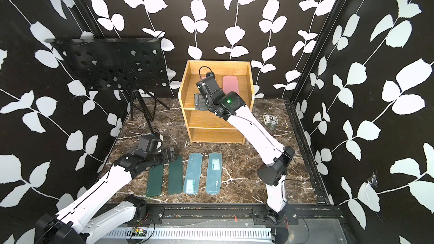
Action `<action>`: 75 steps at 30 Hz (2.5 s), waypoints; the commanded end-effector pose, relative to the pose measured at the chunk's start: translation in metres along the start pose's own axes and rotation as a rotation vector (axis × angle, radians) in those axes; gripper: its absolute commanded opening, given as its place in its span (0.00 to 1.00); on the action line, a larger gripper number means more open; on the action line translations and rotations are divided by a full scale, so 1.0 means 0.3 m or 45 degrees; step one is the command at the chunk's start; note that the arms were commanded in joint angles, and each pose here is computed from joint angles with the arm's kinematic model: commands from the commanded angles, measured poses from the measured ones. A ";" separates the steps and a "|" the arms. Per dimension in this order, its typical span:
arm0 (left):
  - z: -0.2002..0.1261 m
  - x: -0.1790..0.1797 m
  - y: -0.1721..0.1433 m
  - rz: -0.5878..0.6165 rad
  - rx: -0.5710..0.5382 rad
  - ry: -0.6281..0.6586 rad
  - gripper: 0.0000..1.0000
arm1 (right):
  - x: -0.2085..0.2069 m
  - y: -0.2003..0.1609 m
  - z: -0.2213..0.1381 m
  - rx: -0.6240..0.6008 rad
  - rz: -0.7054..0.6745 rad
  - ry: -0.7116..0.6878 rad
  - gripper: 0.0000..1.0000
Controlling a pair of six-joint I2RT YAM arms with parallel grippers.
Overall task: Place the pencil cases on the shelf according to color
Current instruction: Place the pencil case on the shelf, then pick up the pencil case from the center of the board.
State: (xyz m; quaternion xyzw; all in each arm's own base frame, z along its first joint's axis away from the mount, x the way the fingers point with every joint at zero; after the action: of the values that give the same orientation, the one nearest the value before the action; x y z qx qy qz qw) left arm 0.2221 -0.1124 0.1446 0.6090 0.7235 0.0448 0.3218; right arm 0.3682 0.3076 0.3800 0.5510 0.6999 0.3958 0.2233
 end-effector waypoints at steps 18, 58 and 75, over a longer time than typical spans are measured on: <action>-0.024 -0.007 0.034 0.018 -0.081 0.008 0.99 | 0.035 -0.014 -0.283 -0.119 -0.055 0.424 0.29; 0.017 0.061 -0.019 0.004 -0.061 0.107 0.99 | -0.045 -0.831 -0.130 0.339 -0.029 0.155 0.88; 0.072 0.069 -0.024 -0.067 -0.024 0.135 0.99 | 0.021 -1.300 0.073 0.773 -0.083 -0.173 0.99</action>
State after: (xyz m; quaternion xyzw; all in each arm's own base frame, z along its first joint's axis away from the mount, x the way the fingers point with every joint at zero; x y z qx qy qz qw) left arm 0.2219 -0.1002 0.1095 0.5897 0.7548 0.0724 0.2781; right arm 0.1544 0.2890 0.0606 0.5770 0.7977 0.1396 0.1059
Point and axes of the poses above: each gripper's point midway between its finger pads, its own z axis out along the fingers, its own x axis along the line the jaws close on, y = z × x, the point moved 3 cm from there along -z, back along the fingers, and after that the axes turned 3 degrees about -z, right-handed, at the moved point
